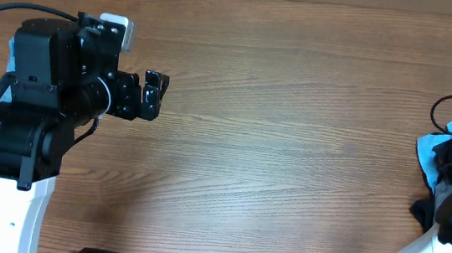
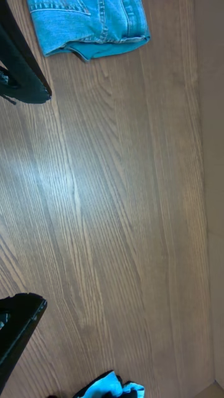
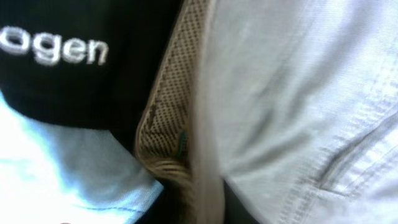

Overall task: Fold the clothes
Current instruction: 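Reach the right gripper to the clothes pile and grasp the grey shorts, then drag the grey shorts leftward onto the table center with the right gripper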

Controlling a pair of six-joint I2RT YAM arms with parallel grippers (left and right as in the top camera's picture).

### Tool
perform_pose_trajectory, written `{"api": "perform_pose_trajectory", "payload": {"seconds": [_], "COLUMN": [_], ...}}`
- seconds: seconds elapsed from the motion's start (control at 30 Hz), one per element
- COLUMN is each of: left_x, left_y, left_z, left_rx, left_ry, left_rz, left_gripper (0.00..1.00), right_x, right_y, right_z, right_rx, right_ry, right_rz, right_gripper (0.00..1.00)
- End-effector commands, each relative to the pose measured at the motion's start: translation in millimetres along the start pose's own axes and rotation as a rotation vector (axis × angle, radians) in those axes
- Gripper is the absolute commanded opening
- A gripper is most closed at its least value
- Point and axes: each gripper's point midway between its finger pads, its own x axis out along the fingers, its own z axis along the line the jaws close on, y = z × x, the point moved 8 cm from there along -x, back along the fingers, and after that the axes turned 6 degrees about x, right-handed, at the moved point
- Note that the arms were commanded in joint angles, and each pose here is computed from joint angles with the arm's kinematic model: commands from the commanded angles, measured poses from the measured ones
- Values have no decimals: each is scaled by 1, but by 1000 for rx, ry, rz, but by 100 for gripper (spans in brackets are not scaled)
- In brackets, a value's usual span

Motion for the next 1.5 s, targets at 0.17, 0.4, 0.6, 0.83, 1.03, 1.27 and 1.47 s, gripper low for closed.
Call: {"api": "perform_pose_trajectory", "payload": {"seconds": [0.17,0.4,0.6,0.83,1.03,1.27,1.47], "left_x": [-7,-7,-7,-8,-9,-15,-15], "left_y": [-6,-6,-2,1,4,2,2], "left_z": [-2,-2,2,3,3,1,0], "left_rx": [26,25,26,19,16,26,26], "left_ry": [11,11,-33,-43,-50,-52,-41], "left_rz": [-33,-32,-4,12,24,-5,-3], "left_gripper": [100,100,100,100,100,100,100], "right_x": [-61,-124,-214,-256,-270,-271,-280], "right_y": [-29,-26,17,108,219,355,376], "right_z": [-7,-10,16,79,139,164,153], "right_rx": [61,-7,-295,-580,-797,-1068,-1056], "right_ry": [-54,-253,-577,-681,-774,-838,-783], "right_rz": [-79,-93,-124,-150,-134,-76,-236], "right_gripper": [4,4,4,4,4,41,75]}}
